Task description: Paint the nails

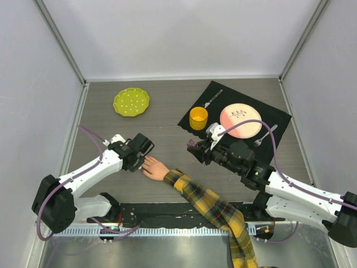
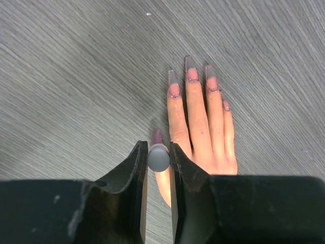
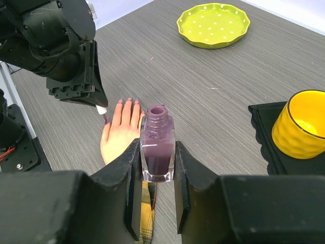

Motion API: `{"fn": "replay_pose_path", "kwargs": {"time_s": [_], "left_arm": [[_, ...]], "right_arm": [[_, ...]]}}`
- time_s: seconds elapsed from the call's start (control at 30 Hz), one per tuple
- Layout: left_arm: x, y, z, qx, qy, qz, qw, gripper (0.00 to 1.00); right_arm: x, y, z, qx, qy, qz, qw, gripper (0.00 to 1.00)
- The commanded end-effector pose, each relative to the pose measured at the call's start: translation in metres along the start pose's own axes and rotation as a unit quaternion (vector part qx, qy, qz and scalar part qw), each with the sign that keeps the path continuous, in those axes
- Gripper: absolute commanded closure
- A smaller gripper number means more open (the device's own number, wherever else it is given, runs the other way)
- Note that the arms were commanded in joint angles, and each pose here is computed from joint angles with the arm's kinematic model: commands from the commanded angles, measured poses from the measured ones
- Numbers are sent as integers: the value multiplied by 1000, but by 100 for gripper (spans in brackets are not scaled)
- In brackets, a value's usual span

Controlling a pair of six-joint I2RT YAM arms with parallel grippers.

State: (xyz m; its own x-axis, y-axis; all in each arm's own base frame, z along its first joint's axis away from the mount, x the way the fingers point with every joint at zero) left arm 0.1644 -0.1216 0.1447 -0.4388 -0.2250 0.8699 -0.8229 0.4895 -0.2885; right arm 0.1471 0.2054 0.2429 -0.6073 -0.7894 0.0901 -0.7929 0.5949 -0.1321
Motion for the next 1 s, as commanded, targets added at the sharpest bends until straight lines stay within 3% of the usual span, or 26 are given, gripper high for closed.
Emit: {"fn": "replay_pose_path", "kwargs": {"time_s": [0.0, 0.97], "left_arm": [[-4, -4, 0, 4, -5, 6, 1000, 100], [-10, 0, 0, 7, -18, -2, 1000, 100]], "right_arm": [[0, -2, -16, -8, -40, 4, 999, 99], [-1, -2, -16, -8, -38, 4, 999, 99]]}}
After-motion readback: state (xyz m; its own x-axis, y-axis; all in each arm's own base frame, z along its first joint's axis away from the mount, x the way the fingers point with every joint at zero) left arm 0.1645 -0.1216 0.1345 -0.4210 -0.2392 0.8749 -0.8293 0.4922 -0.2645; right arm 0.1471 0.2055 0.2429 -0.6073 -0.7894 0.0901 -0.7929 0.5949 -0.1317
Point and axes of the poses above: each gripper's point midway between its finger pads, its own x axis back along the fingers, its own y axis along the line the jaws close on, z = x × y, the point moved 9 cm from there along x, back along the fingers, and after that the axes turned 14 degrees about x, right-handed, at the moved point
